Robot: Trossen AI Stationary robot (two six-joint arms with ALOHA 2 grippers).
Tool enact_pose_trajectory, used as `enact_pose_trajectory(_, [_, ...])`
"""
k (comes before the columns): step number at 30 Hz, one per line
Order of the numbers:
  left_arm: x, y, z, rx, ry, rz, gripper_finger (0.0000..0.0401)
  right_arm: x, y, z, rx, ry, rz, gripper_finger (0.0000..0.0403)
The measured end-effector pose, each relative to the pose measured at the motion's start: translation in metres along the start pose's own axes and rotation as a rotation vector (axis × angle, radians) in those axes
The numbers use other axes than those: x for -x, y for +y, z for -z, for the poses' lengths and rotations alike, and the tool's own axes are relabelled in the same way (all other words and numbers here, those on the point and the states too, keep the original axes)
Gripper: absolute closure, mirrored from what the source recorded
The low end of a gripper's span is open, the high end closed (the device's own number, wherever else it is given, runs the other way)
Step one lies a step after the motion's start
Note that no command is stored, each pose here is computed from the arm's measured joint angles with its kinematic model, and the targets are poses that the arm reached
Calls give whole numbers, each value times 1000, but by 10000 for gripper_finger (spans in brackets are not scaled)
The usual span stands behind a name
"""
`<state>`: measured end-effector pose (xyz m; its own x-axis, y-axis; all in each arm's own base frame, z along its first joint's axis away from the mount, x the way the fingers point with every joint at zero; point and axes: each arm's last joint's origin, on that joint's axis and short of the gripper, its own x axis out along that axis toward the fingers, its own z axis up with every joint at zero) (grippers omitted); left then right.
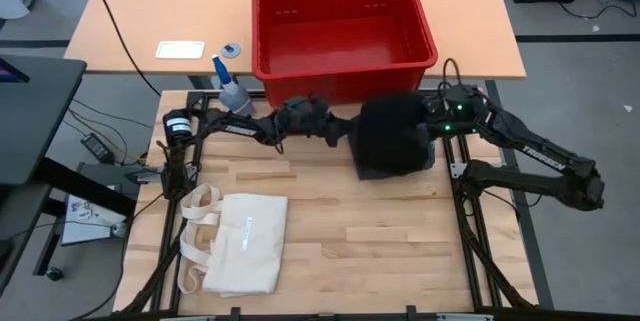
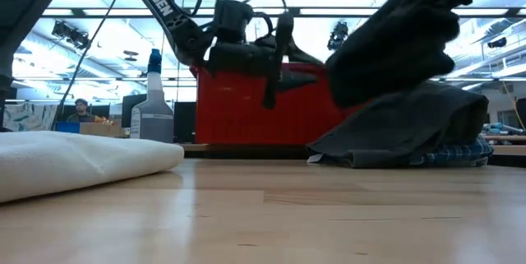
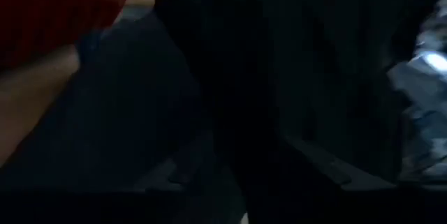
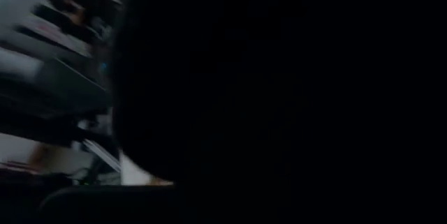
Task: Fold laundry
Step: Put the folded black pants into the red bin
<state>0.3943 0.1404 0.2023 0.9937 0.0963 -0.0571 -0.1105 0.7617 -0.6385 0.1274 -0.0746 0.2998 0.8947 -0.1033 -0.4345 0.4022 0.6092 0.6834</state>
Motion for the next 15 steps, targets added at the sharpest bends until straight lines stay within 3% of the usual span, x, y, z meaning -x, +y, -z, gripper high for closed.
enact_pose_trajectory(5, [7,-2,-24,41,-113,174,164,4,7,-16,18,-137,-101,357])
enact_pose_trajectory(8, [10,2,-31,48,-92,229,134,2,8,-24,38,-185,-132,357])
enact_pose_trajectory(15, [17,11,-42,120,-36,310,113,-9,3,-31,46,-158,-163,357])
